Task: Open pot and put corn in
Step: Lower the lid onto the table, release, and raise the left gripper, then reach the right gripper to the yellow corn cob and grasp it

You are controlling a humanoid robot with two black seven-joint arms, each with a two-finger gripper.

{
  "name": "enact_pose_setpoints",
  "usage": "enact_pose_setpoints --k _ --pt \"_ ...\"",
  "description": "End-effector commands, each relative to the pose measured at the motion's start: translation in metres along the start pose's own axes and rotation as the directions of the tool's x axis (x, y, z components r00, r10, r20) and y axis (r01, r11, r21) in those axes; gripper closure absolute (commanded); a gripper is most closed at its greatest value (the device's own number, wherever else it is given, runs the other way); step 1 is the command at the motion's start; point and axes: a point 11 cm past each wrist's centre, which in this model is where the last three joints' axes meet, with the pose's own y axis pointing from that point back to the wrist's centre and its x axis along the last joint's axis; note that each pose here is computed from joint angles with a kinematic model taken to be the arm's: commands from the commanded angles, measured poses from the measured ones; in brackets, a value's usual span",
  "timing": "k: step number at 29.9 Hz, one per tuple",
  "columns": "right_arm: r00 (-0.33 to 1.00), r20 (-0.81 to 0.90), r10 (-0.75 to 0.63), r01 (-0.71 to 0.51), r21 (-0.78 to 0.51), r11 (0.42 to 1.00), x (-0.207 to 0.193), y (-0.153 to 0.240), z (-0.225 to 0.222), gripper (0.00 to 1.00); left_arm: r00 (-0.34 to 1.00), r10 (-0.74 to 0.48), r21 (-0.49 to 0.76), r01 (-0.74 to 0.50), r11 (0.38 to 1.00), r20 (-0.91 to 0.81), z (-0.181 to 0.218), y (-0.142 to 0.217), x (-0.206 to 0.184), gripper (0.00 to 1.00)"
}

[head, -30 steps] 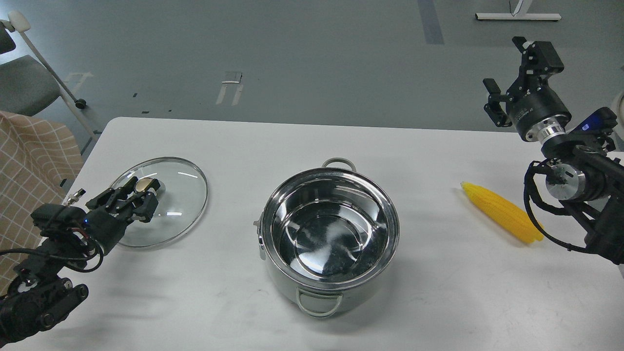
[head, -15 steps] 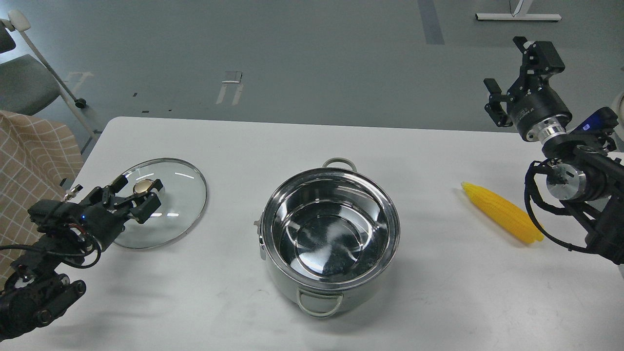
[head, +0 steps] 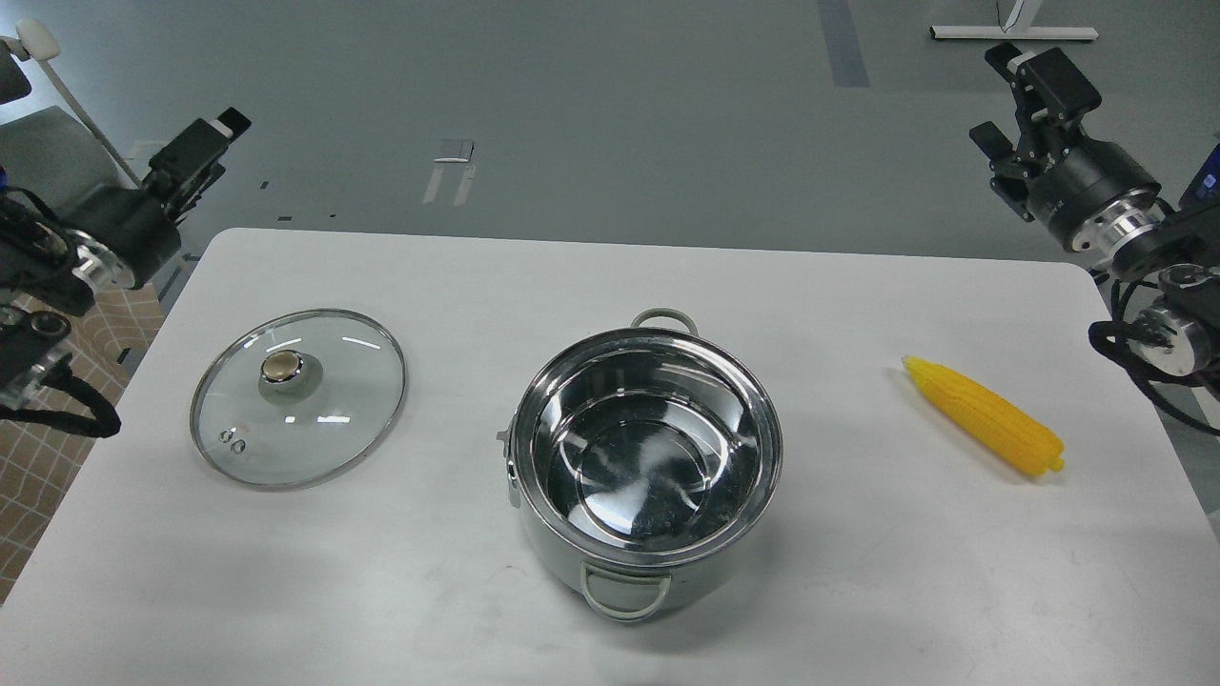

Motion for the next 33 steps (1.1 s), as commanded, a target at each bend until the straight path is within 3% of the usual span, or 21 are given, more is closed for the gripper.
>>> enact_pose_setpoints --k 1,5,13,19,28,33 --pt "0.972 -0.198 -0.128 0.117 -0.066 0.991 0.003 0.020 0.001 0.00 0.971 -0.041 -0.117 0.014 0.993 -0.234 0.029 -0.012 0.004 0.04" --pt "0.787 -0.498 -0.363 0.276 -0.241 0.930 0.008 0.066 0.016 0.00 0.901 -0.109 -0.208 0.022 0.978 -0.419 0.039 -0.022 -0.011 0.04" --pt "0.394 -0.696 -0.601 0.341 -0.496 0.798 0.010 0.118 0.066 0.00 0.826 -0.172 -0.289 0.012 0.957 -0.536 0.053 -0.036 -0.039 0.03" --pt "0.300 -0.668 -0.681 0.380 -0.571 0.728 -0.014 0.124 0.104 0.00 0.817 -0.186 -0.299 0.017 0.954 -0.546 0.055 -0.039 -0.046 0.03" --pt "0.237 -0.668 -0.706 0.383 -0.603 0.699 -0.039 0.109 0.137 0.00 0.815 -0.193 -0.305 0.021 0.952 -0.547 0.057 -0.038 -0.049 0.03" --pt "0.152 -0.670 -0.726 0.377 -0.640 0.669 -0.049 0.107 0.157 0.10 0.816 -0.189 -0.302 0.019 0.953 -0.546 0.056 -0.037 -0.047 0.03"
